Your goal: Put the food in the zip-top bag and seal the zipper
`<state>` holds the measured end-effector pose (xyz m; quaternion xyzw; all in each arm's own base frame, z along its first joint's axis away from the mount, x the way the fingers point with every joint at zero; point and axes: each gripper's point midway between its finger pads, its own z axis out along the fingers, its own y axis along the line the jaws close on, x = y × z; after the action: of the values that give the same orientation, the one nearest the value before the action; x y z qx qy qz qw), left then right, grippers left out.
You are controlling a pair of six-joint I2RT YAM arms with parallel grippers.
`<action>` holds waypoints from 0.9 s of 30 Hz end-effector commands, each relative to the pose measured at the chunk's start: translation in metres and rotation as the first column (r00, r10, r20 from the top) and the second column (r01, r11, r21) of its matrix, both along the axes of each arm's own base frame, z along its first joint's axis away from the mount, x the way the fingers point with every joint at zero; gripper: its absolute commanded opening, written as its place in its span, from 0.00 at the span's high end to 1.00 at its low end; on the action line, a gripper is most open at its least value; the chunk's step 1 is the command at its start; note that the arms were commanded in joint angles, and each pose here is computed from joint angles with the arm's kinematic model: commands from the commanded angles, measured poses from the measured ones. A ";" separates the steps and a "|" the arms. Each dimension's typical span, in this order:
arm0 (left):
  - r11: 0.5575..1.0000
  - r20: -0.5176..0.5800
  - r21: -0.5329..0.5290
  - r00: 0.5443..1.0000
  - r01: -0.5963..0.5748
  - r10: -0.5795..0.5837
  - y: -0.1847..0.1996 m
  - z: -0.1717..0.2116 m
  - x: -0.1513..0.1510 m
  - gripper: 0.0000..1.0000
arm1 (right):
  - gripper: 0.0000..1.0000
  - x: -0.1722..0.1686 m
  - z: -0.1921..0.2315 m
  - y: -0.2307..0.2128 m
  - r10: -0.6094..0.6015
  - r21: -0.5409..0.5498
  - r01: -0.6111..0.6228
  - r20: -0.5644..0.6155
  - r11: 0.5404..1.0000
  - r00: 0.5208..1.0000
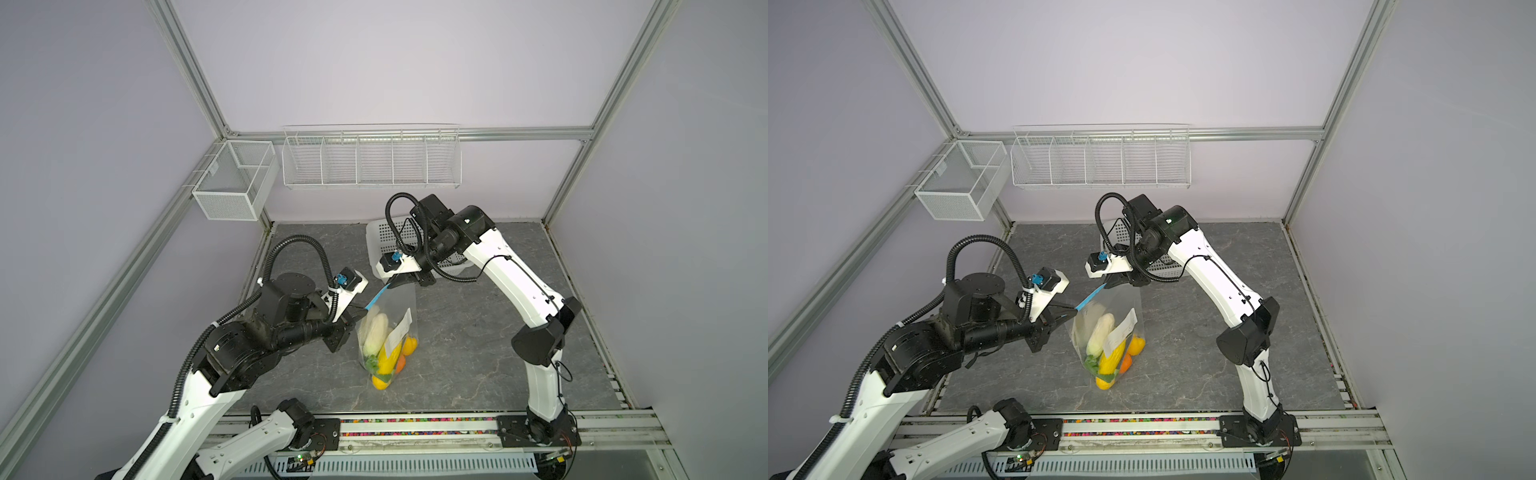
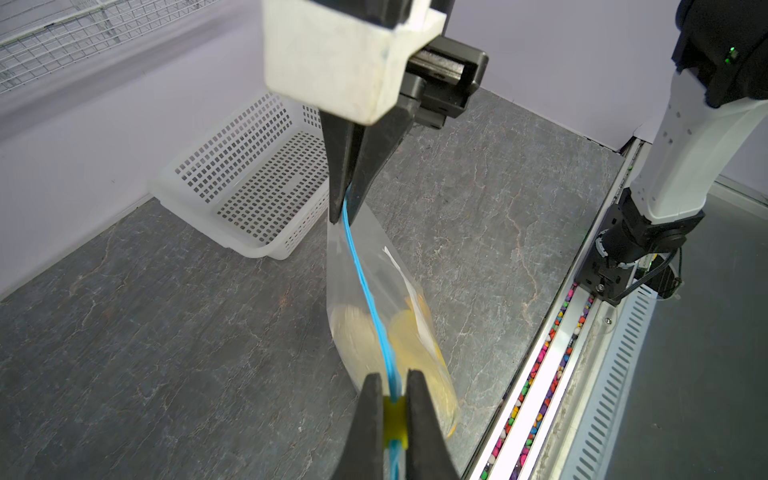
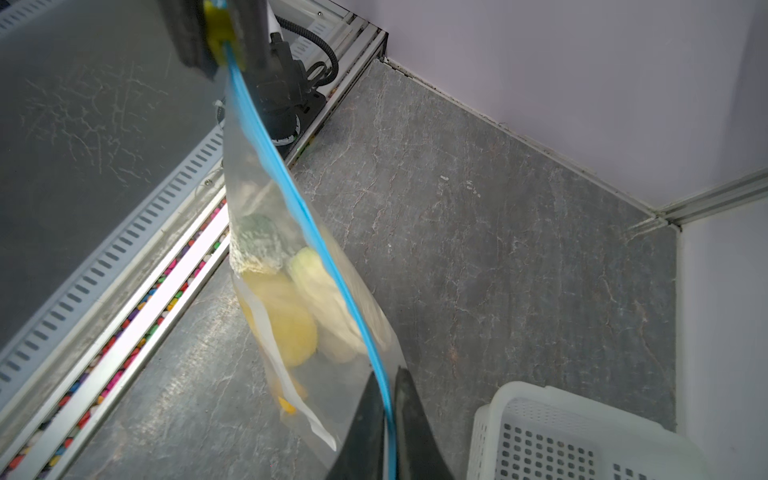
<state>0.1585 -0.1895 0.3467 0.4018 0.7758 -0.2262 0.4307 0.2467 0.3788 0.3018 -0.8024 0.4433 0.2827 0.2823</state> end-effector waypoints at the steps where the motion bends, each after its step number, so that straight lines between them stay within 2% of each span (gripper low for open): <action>1: 1.000 0.029 -0.013 1.000 -0.006 0.007 0.001 0.004 0.003 1.00 | 0.94 -0.011 0.009 -0.005 0.021 0.005 -0.021 -0.006 1.000 1.000; 4: 1.000 0.033 -0.027 0.999 -0.013 0.014 0.000 0.006 0.004 0.97 | 0.94 -0.008 0.010 -0.006 -0.015 -0.008 0.015 -0.006 1.000 1.000; 5: 0.999 0.035 -0.038 0.999 -0.017 0.018 0.000 0.007 0.003 0.87 | 0.94 -0.006 0.011 -0.007 -0.041 -0.015 0.041 -0.008 0.999 0.999; 7: 0.996 0.047 -0.082 0.998 -0.033 0.037 0.001 0.013 0.004 0.73 | 0.94 0.003 0.017 -0.008 -0.126 -0.023 0.126 -0.004 0.992 0.992; 9: 0.980 0.067 -0.182 0.993 -0.083 0.097 0.002 0.024 0.010 0.59 | 0.94 0.013 0.024 -0.010 -0.246 -0.034 0.245 -0.010 0.969 0.969; 12: 0.919 0.042 -0.374 0.988 -0.123 0.149 -0.003 0.036 0.014 0.40 | 0.94 0.018 0.038 -0.015 -0.384 -0.036 0.382 -0.062 0.923 0.921; 13: 0.901 0.024 -0.413 0.987 -0.135 0.159 -0.003 0.036 0.015 0.34 | 0.93 0.019 0.042 -0.015 -0.428 -0.031 0.427 -0.088 0.904 0.899; 15: 0.886 0.011 -0.434 0.982 -0.164 0.188 0.003 0.038 0.015 0.29 | 0.93 0.025 0.044 -0.017 -0.515 -0.038 0.514 -0.118 0.857 0.849; 20: 0.845 0.008 -0.474 0.959 -0.246 0.283 0.023 0.040 0.016 0.27 | 0.94 0.042 0.037 -0.035 -0.718 -0.128 0.706 -0.145 0.696 0.681; 22: 0.837 -0.003 -0.489 0.960 -0.245 0.279 0.021 0.034 0.016 0.27 | 0.94 0.041 0.039 -0.037 -0.758 -0.165 0.741 -0.189 0.651 0.624; 27: 0.827 -0.056 -0.484 0.953 -0.286 0.297 0.020 0.020 0.020 0.27 | 0.93 0.039 0.045 -0.044 -0.854 -0.267 0.820 -0.291 0.506 0.432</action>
<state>0.1729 -0.1715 0.3704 0.1910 0.7349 -0.3353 0.5577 0.2895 0.3381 0.3385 -0.5001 0.7910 0.2171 0.2777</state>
